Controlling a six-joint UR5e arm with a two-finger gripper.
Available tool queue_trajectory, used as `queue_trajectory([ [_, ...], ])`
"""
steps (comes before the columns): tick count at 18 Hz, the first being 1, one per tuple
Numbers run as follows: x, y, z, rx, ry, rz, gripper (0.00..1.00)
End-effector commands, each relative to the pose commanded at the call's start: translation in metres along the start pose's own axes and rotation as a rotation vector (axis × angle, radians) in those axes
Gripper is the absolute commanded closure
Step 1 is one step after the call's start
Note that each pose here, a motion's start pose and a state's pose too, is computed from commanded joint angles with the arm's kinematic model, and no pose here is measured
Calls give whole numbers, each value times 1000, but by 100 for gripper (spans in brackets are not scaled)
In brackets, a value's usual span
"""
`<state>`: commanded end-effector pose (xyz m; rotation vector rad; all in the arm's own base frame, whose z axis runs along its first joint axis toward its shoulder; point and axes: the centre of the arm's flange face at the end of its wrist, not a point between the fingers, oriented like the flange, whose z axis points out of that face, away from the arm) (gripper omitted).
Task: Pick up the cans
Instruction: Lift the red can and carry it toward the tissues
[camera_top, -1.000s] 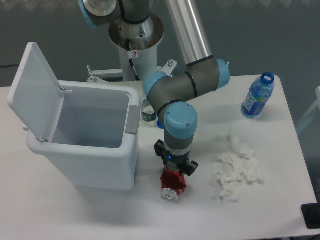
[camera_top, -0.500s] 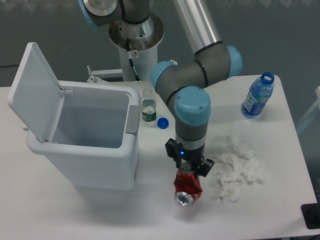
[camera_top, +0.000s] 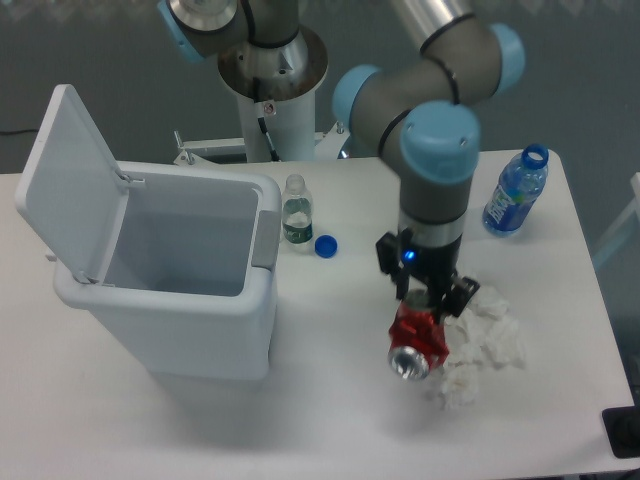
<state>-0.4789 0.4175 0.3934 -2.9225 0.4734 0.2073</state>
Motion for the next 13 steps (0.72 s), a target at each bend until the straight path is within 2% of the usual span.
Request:
queue_trajectory([
  [4,-1,29,-20,26,20,19,52],
  [13,0,39,-28,46,18,0,52],
])
